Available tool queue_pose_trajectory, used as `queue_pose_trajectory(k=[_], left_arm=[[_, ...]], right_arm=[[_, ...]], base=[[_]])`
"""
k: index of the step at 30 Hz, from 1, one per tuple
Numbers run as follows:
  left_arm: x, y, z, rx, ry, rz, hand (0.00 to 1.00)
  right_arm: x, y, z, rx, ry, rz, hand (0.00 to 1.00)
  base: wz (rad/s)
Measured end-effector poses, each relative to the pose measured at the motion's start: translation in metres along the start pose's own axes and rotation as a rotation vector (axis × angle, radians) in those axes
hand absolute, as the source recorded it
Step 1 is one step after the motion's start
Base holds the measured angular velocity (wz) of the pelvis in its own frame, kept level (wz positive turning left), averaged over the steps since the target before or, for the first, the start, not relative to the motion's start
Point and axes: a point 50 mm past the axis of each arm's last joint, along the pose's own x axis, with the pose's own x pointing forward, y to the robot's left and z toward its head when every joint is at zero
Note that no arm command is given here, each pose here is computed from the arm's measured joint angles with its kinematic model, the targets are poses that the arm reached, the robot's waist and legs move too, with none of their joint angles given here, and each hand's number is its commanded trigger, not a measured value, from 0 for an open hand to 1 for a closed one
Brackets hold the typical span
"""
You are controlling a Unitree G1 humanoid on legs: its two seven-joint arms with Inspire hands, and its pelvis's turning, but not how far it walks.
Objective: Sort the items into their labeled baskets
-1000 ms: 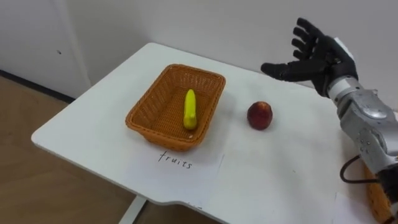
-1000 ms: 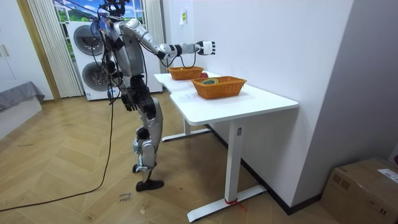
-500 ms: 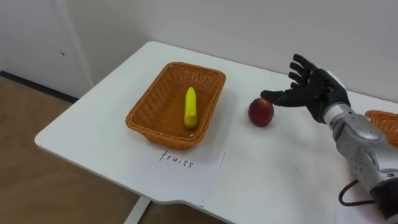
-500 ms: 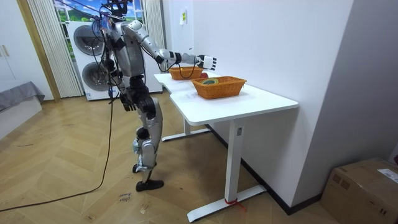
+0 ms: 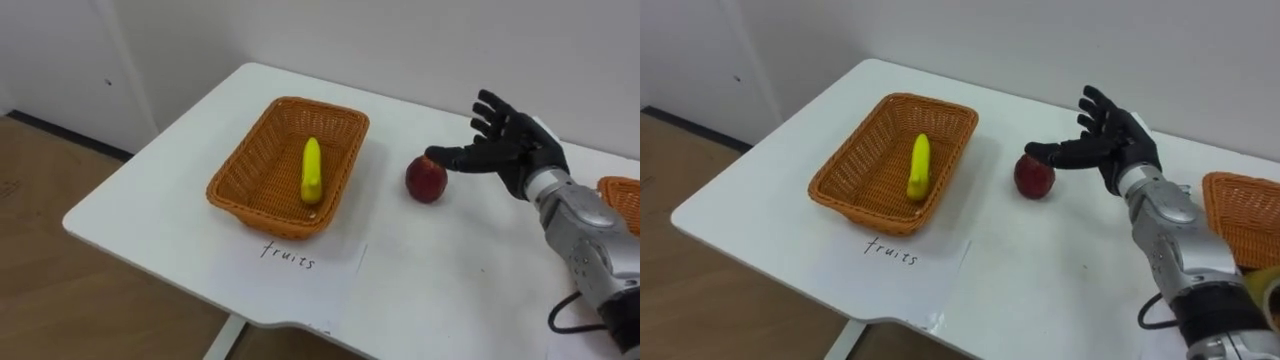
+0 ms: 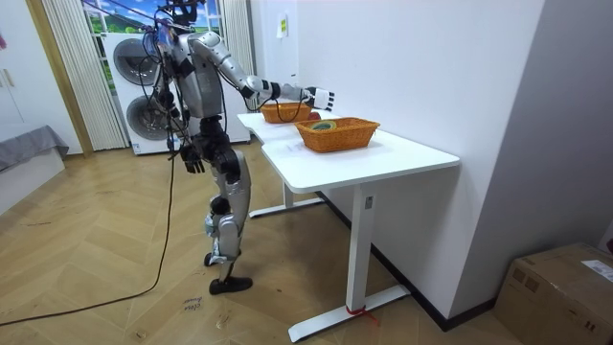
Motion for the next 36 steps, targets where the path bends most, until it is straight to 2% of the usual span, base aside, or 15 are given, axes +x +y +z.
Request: queue_pose_trajectory(k=[5, 12, 18, 25, 36], left_arm=[[0.0, -0.008, 0.004, 0.017, -0.011, -0.028, 0.0], [0.001, -0.009, 0.006, -0.062, -0.029, -0.053, 0.0], [0.003, 0.003, 0.017, -0.082, -0.076, -0.031, 0.0], [0.003, 0.004, 0.02, -0.097, -0.102, -0.02, 0.0], [0.004, 0.006, 0.024, -0.092, -0.124, -0.012, 0.0]], right_arm=[[-0.003, -0.013, -0.023, 0.017, 0.093, -0.036, 0.0], [-0.003, -0.027, -0.026, 0.019, 0.109, -0.079, 0.0], [0.002, -0.023, -0.016, 0.001, 0.083, -0.07, 0.0], [0.005, -0.021, -0.013, -0.035, 0.07, -0.06, 0.0], [0.006, -0.018, -0.014, -0.201, 0.061, -0.078, 0.0]], base=[[0.04], [-0.03], [-0.04], [0.01], [0.0]])
